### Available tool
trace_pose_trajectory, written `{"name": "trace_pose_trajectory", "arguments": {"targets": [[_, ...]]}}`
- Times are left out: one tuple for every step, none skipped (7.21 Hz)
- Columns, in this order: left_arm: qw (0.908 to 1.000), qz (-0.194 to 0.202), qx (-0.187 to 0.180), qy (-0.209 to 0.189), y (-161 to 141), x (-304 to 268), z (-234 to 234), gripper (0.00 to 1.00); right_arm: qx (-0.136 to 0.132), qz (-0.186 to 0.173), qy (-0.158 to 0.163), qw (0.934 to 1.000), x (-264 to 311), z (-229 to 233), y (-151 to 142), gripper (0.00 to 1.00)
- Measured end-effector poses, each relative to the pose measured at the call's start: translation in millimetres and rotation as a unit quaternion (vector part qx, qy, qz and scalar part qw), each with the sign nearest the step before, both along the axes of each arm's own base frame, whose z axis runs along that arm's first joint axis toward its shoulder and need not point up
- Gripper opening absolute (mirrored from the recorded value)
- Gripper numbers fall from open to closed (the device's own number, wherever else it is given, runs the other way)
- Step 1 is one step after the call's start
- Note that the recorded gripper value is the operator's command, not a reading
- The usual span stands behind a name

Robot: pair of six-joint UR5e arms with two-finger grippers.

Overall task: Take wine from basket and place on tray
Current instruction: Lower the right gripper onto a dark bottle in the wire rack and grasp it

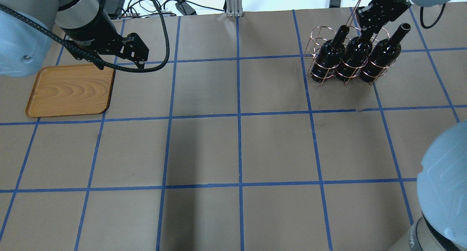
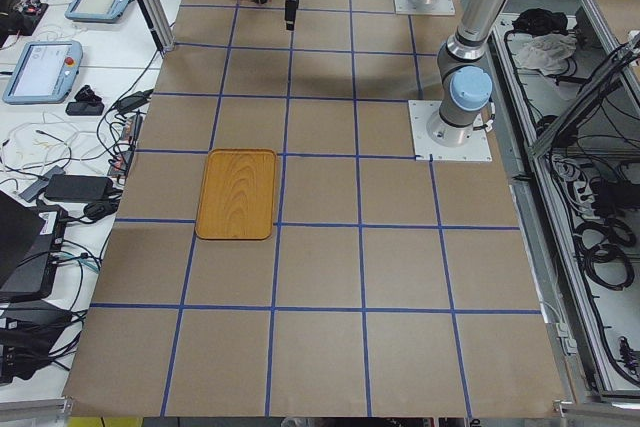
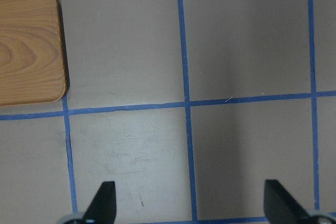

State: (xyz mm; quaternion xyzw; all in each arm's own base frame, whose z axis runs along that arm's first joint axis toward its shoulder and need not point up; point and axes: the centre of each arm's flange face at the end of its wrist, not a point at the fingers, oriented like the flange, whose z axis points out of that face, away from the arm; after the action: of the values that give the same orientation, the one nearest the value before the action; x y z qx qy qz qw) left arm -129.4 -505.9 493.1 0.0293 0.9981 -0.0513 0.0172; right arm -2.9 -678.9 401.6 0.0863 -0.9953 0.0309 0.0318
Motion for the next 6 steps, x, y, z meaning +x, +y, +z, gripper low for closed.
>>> {"name": "trace_pose_trajectory", "arguments": {"targets": [[1.0, 0.0, 0.0, 0.0, -0.1, 0.0, 0.1, 1.0, -0.001, 0.0, 0.001, 1.0, 0.1, 2.8, 1.3, 0.04], [1.0, 0.0, 0.0, 0.0, -0.2, 0.0, 0.0, 1.0, -0.005, -0.001, 0.002, 1.0, 0.7, 10.9, 4.4, 0.04], [1.0, 0.0, 0.0, 0.0, -0.4, 0.1, -0.3, 1.0, -0.014, -0.003, 0.003, 0.9999, 1.9, 25.6, 9.9, 0.04], [1.0, 0.001, 0.0, 0.0, -0.9, 1.0, -0.4, 1.0, -0.022, -0.005, 0.002, 0.9997, 4.0, 43.8, 18.4, 0.04], [1.0, 0.003, -0.002, 0.0, -0.7, 2.8, 0.8, 1.0, -0.025, -0.006, 0.0, 0.9997, 7.2, 66.2, 32.5, 0.04], [1.0, 0.005, -0.004, 0.0, -0.1, 4.7, 2.9, 1.0, -0.025, -0.007, 0.0, 0.9997, 11.1, 92.1, 52.0, 0.04]]}}
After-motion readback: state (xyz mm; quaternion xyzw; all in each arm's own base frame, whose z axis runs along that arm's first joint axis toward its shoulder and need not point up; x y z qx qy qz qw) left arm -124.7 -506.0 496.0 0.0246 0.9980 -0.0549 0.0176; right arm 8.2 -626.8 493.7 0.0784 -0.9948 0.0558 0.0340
